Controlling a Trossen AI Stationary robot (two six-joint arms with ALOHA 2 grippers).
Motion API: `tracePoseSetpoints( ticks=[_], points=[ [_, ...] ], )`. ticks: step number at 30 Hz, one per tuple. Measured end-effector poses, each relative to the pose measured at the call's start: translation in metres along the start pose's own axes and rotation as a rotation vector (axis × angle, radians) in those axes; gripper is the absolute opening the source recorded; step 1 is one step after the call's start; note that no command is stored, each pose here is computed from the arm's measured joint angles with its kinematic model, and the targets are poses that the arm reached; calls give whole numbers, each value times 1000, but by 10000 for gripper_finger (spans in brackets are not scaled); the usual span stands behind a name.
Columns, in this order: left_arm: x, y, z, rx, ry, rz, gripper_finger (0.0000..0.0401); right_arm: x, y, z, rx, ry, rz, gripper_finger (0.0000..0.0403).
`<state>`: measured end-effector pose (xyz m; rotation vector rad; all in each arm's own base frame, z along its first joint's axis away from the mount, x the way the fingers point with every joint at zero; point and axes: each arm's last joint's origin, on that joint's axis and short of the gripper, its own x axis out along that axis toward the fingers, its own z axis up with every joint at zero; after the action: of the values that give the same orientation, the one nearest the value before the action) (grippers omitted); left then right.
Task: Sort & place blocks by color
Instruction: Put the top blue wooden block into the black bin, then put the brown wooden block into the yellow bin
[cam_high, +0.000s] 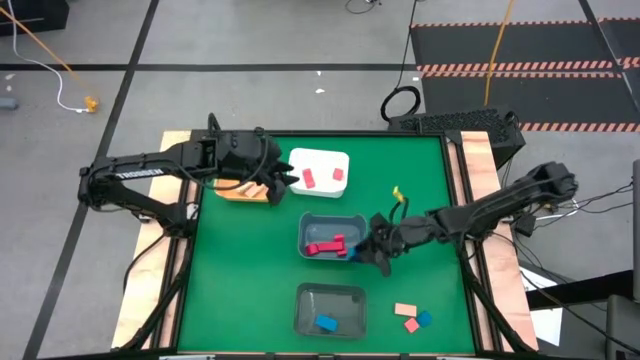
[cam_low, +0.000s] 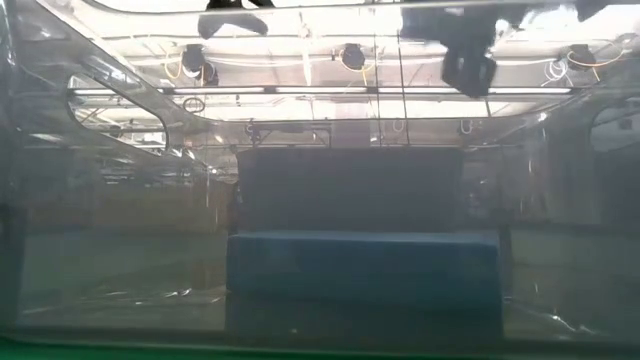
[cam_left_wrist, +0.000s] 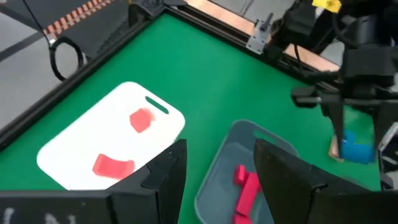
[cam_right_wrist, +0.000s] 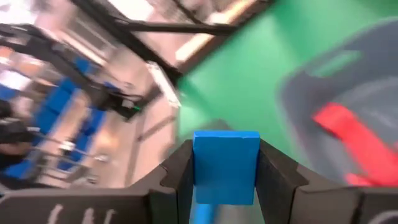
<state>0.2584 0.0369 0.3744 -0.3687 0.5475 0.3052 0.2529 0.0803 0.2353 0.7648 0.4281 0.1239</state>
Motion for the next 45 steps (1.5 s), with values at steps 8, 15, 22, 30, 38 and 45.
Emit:
tracePoseSetpoints(
  ticks=[8,15,22,30,38,45],
  points=[
    [-3,-17,-16,24,98,-28,186,48,22,-30,106,-32,157,113],
    [-6,-35,-25,54,132,-80,186,77,52,-55,96,87,136,113],
    [-9,-46,-31,87,133,-96,186,80,55,-68,82,130,50,113],
    [-11,-51,-34,92,136,-109,186,79,53,-74,156,192,16,244],
    [-11,-53,-34,98,128,-101,186,74,54,-65,215,241,54,310],
    [-11,-53,-34,94,122,-94,186,43,57,-47,185,275,-28,291]
  ],
)
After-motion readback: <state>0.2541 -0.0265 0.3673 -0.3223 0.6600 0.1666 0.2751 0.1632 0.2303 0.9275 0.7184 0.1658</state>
